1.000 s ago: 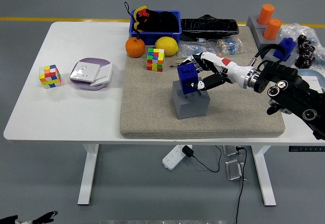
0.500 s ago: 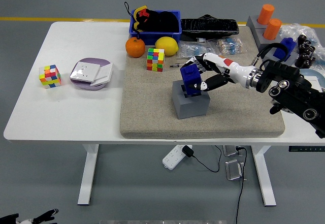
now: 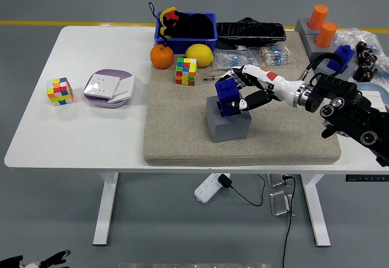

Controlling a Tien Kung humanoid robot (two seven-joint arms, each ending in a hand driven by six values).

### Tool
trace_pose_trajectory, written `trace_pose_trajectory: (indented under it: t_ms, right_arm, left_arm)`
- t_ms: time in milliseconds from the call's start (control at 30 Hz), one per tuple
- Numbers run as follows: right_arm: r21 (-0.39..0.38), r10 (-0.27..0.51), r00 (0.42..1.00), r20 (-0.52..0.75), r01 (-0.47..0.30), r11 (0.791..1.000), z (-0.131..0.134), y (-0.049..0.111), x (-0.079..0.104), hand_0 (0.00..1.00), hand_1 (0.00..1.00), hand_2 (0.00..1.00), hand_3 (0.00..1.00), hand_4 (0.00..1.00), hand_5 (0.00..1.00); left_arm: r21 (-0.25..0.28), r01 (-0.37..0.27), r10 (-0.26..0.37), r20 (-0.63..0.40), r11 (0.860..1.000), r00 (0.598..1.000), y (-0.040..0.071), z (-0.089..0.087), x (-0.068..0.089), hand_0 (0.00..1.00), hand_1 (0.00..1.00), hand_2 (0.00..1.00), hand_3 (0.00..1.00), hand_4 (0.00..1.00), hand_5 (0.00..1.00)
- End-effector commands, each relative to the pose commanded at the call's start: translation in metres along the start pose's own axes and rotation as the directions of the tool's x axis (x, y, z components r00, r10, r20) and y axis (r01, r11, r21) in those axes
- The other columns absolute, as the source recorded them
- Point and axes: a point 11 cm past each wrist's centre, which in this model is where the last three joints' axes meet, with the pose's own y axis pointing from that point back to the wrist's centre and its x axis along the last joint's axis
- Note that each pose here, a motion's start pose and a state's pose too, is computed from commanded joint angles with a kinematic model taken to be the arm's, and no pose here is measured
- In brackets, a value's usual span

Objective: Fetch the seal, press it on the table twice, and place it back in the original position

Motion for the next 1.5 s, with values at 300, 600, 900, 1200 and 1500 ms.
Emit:
trace_pose_trajectory:
  t_ms: [300, 600, 900, 1200, 1500]
  right_arm:
    - [-0.007, -0.004, 1.0, 0.005, 0.004, 1.0, 0.004, -0.001, -0.005, 0.571, 0.421, 0.408, 0.403, 0.692, 0.002]
    - [-0.007, -0.005, 1.0, 0.011, 0.006, 1.0, 0.004, -0.002, -0.008, 0.571, 0.421, 0.407, 0.404, 0.693, 0.002]
    - [-0.014, 0.01, 1.0, 0.02, -0.01, 1.0, 0.008, -0.002, -0.009, 0.584, 0.431, 0.42, 0.432, 0.695, 0.002]
    - [-0.022, 0.015, 1.0, 0.026, -0.014, 1.0, 0.011, -0.002, -0.01, 0.602, 0.447, 0.446, 0.468, 0.699, 0.002]
    - [-0.023, 0.015, 0.999, 0.032, -0.014, 1.0, 0.012, -0.002, -0.011, 0.626, 0.483, 0.488, 0.514, 0.676, 0.002]
  left_arm:
    - [0.0, 0.002, -0.002, 0.001, 1.0, 1.0, 0.0, 0.0, -0.001, 0.82, 0.808, 0.777, 0.819, 0.71, 0.431]
    - [0.0, 0.005, -0.005, -0.001, 1.0, 1.0, 0.0, 0.0, -0.002, 0.817, 0.808, 0.776, 0.818, 0.71, 0.431]
    - [-0.001, 0.006, -0.006, 0.0, 1.0, 1.0, 0.0, 0.0, -0.003, 0.818, 0.807, 0.777, 0.818, 0.71, 0.431]
    - [0.001, 0.007, -0.007, -0.002, 1.0, 1.0, -0.001, -0.001, -0.003, 0.818, 0.807, 0.777, 0.818, 0.71, 0.431]
    - [0.0, 0.008, -0.008, -0.005, 1.0, 1.0, -0.001, -0.001, -0.004, 0.818, 0.807, 0.777, 0.817, 0.71, 0.43]
